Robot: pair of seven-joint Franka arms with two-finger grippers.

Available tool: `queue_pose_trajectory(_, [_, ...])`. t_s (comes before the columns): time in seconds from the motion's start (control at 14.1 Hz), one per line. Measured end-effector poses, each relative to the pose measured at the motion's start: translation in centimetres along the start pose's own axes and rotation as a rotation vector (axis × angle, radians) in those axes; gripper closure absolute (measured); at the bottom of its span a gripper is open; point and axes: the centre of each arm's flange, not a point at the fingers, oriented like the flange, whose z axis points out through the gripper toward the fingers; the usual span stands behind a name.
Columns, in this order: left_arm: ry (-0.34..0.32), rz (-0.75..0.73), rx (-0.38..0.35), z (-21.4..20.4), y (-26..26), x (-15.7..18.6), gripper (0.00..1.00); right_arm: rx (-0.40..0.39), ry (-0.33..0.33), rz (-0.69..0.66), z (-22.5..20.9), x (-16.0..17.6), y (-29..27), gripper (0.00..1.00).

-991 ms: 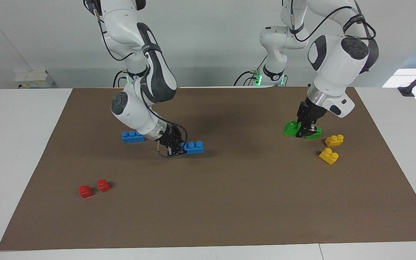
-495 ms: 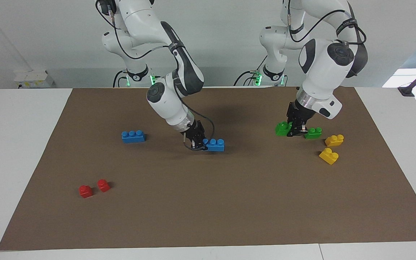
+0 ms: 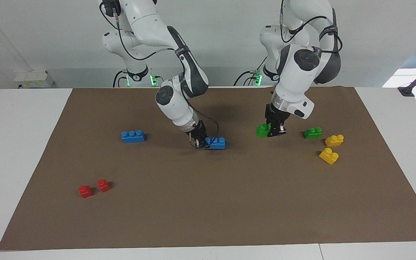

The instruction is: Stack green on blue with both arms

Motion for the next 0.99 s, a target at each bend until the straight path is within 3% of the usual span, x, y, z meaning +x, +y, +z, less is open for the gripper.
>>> queue_pose_trajectory(0.71, [0.025,0.064,-0.026,6.0,-5.5,-9.1,0.66,0.042,-0.018,0.002,1.7,0.0,1.3,0.66])
queue_pose_trajectory(0.99, [0.028,0.045,-0.038,7.6,-6.4,-10.2,0.66,0.048,-0.019,-0.011,1.7,0.0,1.4,0.66])
